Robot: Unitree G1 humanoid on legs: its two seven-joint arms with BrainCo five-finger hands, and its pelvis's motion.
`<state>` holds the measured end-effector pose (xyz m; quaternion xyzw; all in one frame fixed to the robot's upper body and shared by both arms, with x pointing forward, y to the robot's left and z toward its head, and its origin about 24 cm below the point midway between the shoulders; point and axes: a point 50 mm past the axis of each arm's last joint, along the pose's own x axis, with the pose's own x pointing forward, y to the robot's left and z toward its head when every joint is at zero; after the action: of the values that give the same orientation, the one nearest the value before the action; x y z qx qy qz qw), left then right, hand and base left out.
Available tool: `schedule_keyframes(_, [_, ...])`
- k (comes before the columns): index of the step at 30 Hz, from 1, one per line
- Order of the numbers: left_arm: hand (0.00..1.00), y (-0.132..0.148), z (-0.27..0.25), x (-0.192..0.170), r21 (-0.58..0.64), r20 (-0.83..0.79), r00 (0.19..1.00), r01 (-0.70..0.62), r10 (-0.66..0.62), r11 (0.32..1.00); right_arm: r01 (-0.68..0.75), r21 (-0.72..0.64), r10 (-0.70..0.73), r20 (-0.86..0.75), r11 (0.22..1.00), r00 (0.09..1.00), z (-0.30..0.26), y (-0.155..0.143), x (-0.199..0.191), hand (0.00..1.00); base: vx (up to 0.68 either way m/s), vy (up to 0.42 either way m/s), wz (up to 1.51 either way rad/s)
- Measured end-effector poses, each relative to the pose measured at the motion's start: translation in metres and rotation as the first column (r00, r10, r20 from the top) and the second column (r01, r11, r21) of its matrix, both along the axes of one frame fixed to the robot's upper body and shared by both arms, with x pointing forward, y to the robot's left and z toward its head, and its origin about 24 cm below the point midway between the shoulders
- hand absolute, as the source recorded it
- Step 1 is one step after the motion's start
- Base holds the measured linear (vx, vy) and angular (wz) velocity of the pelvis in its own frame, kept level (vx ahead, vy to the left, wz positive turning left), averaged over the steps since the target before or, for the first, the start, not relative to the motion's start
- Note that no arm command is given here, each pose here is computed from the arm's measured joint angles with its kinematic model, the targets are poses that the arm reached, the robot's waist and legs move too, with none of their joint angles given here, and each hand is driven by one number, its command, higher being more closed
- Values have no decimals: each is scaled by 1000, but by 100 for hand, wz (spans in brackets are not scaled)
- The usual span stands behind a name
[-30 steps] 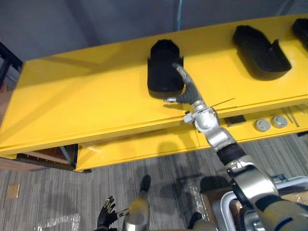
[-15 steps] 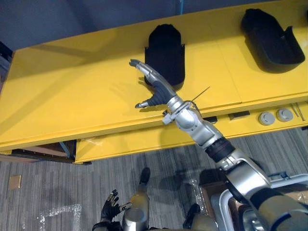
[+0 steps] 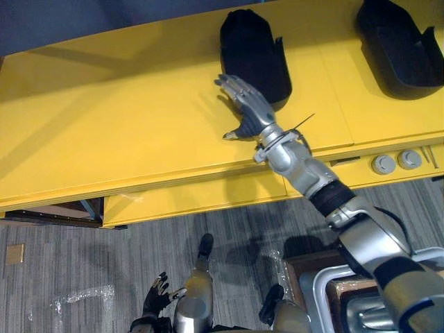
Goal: Walk over and take plastic housings, then place them on the shelf
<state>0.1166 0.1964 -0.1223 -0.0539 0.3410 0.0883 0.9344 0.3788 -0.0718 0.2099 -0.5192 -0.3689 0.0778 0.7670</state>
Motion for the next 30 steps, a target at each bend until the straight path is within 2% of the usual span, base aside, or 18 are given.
schedule_keyframes(11, [0, 0, 1, 5, -2, 11, 1000, 0, 0, 1000, -4, 38, 3, 16, 999, 1000, 17, -14, 4, 0, -7, -1, -1])
schedule_keyframes(19, [0, 0, 2, 5, -2, 12, 1000, 2, -2, 1000, -53, 76, 50, 41, 996, 998, 21, -12, 0, 0, -14, -8, -3])
schedule_keyframes(24, [0, 0, 1, 5, -2, 6, 1000, -1, 1, 1000, -194, 184, 171, 134, 964, 976, 48, 1, -22, 0, -7, -13, -5])
schedule_keyframes(30, [0, 2, -3, 0, 7, -23, 1000, -6, 6, 1000, -364, 334, 327, 162, 870, 931, 61, 10, -66, 0, -28, -18, -10])
